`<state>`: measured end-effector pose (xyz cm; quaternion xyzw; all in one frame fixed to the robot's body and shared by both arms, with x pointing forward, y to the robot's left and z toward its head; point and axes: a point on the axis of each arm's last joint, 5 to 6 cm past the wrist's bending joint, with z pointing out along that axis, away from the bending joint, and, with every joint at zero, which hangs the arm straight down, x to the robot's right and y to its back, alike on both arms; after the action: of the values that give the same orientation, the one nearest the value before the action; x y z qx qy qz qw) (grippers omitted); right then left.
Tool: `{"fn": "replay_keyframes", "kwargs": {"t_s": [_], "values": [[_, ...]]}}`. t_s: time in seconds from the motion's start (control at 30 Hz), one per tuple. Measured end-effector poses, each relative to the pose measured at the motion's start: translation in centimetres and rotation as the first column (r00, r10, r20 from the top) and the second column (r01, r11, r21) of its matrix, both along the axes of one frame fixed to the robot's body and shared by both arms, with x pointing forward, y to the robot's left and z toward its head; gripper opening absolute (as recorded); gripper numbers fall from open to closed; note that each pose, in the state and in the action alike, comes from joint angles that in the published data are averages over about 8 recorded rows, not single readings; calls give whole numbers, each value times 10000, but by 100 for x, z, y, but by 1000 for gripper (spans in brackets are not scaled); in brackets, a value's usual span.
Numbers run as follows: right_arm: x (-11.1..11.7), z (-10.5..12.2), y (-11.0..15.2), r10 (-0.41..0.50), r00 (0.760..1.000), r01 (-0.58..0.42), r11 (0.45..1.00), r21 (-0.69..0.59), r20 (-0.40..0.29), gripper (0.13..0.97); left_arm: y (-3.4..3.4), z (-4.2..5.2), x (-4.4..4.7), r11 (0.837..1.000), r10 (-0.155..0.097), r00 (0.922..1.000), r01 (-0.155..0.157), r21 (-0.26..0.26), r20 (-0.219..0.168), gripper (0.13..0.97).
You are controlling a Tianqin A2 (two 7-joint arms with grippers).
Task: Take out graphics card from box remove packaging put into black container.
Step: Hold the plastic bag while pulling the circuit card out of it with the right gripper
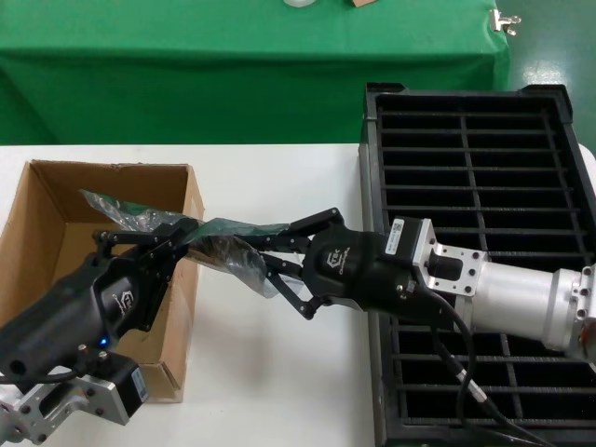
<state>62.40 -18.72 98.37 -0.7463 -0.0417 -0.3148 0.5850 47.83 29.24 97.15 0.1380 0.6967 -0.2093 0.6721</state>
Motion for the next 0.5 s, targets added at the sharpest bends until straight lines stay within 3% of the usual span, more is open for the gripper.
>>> {"fn": "replay_keyframes", "kwargs": {"t_s": [0.5], "values": [[-23, -63, 10, -219, 9995, 224, 9995, 219, -234, 201, 0, 0, 0, 10000, 0, 10000, 0, 0, 0, 139]]}}
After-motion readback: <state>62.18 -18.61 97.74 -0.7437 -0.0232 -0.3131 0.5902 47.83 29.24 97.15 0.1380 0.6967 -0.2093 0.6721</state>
